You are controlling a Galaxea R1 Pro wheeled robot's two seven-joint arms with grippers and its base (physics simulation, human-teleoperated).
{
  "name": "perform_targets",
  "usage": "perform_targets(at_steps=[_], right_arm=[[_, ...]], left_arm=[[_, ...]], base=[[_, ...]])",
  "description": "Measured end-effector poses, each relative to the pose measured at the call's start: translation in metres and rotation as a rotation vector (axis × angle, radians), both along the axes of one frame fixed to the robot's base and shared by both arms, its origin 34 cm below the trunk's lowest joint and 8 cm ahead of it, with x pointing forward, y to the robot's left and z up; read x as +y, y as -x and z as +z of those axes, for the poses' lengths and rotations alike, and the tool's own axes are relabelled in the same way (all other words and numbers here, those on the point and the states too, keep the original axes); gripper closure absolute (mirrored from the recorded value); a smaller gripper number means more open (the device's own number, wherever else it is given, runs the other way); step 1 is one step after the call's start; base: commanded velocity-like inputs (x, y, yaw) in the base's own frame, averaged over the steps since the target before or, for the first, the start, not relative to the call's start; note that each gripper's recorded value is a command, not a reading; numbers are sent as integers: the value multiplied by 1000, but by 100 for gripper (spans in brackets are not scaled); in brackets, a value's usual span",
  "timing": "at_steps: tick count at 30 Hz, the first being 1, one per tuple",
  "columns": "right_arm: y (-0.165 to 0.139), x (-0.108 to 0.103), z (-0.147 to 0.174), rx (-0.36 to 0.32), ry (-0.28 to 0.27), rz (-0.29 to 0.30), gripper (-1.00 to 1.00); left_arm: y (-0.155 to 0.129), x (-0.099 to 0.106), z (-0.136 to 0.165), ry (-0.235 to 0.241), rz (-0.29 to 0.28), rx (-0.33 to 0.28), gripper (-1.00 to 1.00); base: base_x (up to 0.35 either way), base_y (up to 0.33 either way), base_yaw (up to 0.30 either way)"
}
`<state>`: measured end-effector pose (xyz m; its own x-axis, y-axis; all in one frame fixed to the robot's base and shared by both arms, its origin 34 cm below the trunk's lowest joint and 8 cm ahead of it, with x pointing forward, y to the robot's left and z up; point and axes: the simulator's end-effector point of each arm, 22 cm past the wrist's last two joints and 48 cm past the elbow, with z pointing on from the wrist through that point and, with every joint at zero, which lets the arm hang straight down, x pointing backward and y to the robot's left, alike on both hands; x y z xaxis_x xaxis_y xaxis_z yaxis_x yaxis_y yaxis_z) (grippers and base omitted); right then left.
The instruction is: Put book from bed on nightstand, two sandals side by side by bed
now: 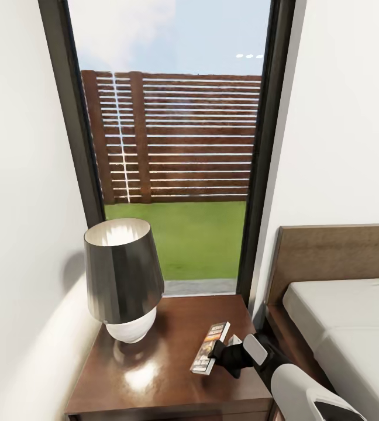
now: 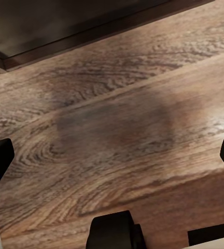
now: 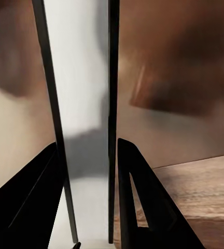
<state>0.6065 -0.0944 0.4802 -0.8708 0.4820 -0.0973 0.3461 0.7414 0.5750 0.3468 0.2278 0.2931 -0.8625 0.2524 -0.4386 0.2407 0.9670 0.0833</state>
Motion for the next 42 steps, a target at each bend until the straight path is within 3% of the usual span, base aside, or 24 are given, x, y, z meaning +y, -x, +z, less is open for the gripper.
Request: perform_targets(at_steps=[10,19,42], right_arm=[[1,1,1,4,-7,4,100],[6,9,8,41,-44,42,100],[8,11,5,49,-54,52,100]], left_arm=[[0,0,0,1,0,-1,-100],[0,-1,0,2,0,-1,-100],[1,-1,-6,2,-1,-1,-100]], base=[[0,0,0],[0,0,0],[0,0,0]])
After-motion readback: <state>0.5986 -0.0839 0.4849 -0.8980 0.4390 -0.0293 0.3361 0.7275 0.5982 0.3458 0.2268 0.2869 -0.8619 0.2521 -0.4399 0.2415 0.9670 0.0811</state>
